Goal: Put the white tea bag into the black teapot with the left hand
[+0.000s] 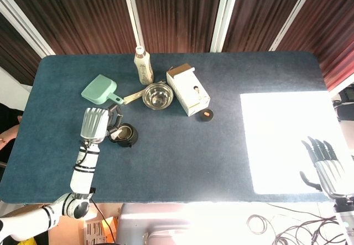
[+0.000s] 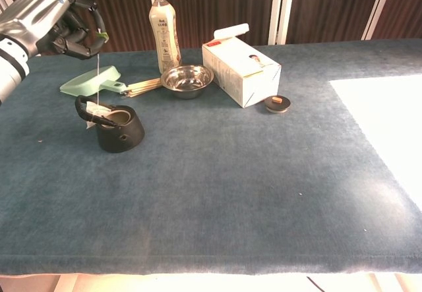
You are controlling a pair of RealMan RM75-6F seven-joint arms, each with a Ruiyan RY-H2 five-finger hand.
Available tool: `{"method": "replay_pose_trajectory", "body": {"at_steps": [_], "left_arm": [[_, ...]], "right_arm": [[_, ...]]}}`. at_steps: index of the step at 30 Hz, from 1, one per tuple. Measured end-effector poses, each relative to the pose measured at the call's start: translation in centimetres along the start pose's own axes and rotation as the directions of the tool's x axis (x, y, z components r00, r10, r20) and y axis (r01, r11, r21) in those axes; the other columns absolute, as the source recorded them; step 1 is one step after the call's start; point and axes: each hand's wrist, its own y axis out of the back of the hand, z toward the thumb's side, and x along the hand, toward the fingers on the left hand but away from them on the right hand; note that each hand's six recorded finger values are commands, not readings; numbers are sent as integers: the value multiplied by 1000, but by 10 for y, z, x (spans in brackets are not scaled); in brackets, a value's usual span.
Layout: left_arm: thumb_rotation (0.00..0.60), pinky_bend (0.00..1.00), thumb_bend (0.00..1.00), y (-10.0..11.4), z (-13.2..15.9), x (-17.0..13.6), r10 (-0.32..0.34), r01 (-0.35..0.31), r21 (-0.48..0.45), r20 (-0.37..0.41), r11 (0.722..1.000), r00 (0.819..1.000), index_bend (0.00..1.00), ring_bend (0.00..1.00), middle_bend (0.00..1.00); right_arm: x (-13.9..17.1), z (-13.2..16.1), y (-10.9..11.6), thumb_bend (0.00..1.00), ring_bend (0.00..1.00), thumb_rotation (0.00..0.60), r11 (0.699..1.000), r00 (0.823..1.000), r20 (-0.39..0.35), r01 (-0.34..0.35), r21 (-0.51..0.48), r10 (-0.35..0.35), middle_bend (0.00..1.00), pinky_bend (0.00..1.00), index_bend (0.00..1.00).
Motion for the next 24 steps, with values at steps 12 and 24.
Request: {"method": "replay_pose_trajectory", "body": {"at_steps": [12,24], "left_arm": [[600,1000,508,-15,11,4,-38,37,17,19,999,999,679,1000,987],[600,1000,493,-44,0,-22,-157,157,25,25,987,987,679,1000,985]], "right_arm": [[1,-1,3,299,0,600,1000,1000,-3,2,-9,-2,0,0,0],[2,-3,0,299,0,600,1000,1000,-1,-4,-5,4,0,0,0]]}}
